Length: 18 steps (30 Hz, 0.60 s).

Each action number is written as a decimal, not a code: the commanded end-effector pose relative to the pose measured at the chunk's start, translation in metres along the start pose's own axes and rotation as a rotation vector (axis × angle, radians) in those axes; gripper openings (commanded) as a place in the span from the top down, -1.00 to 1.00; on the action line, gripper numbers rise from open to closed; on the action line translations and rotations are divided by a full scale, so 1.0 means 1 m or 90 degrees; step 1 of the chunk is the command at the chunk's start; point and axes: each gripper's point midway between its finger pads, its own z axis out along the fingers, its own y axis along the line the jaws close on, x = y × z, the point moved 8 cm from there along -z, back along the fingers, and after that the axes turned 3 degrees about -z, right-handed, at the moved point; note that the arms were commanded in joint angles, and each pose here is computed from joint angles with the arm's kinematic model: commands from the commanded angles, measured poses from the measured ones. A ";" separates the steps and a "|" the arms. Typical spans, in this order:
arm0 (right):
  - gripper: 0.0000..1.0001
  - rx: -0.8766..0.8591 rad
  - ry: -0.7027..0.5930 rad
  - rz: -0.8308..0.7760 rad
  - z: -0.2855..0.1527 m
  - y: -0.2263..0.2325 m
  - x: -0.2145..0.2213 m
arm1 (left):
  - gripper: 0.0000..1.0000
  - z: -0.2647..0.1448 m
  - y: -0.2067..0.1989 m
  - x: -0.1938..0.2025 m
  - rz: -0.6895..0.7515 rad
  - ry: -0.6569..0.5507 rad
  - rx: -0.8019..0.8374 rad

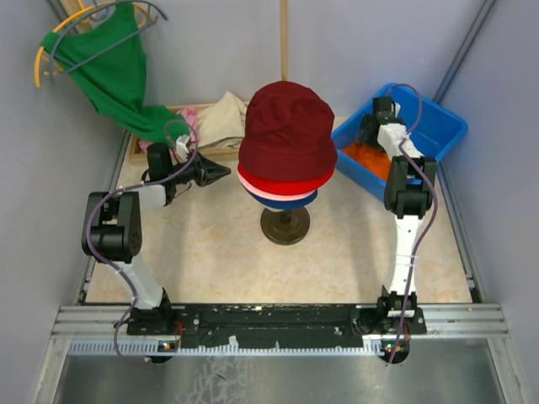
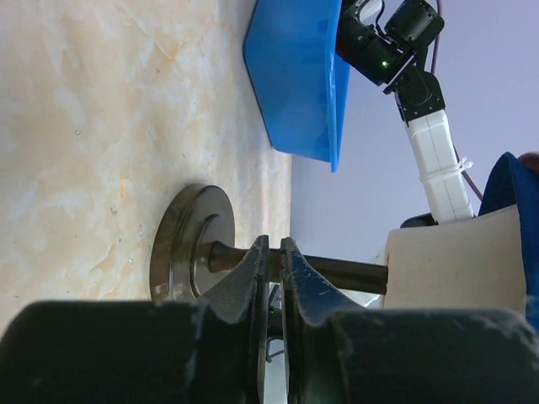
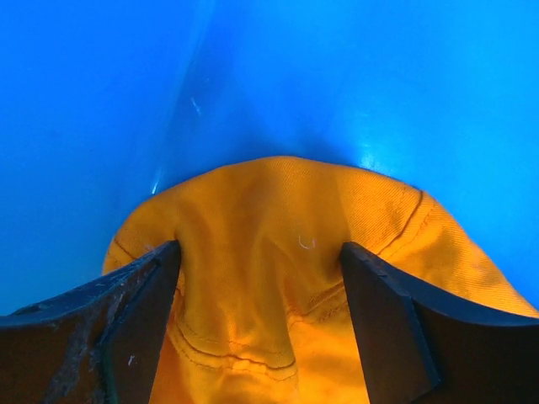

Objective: Stack the hats

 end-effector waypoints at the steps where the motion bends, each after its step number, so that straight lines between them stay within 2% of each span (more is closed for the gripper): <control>1: -0.25 0.008 -0.031 -0.002 -0.005 0.005 -0.013 | 0.71 0.002 -0.006 -0.012 0.024 -0.010 0.018; 3: 0.39 0.013 -0.030 -0.001 -0.007 0.005 -0.013 | 0.72 0.003 -0.006 -0.012 0.025 -0.009 0.020; 5: 0.74 0.013 -0.037 -0.003 -0.015 0.006 -0.016 | 0.72 0.002 -0.008 -0.012 0.026 -0.009 0.021; 7: 1.00 0.011 -0.066 -0.004 -0.038 0.006 -0.029 | 0.72 0.001 -0.011 -0.012 0.033 -0.010 0.021; 10: 1.00 0.001 -0.105 0.002 -0.078 0.004 -0.049 | 0.72 -0.001 -0.020 -0.012 0.047 -0.012 0.019; 18: 1.00 -0.049 -0.215 0.024 -0.221 -0.009 -0.100 | 0.72 -0.017 -0.064 -0.010 0.094 -0.020 0.036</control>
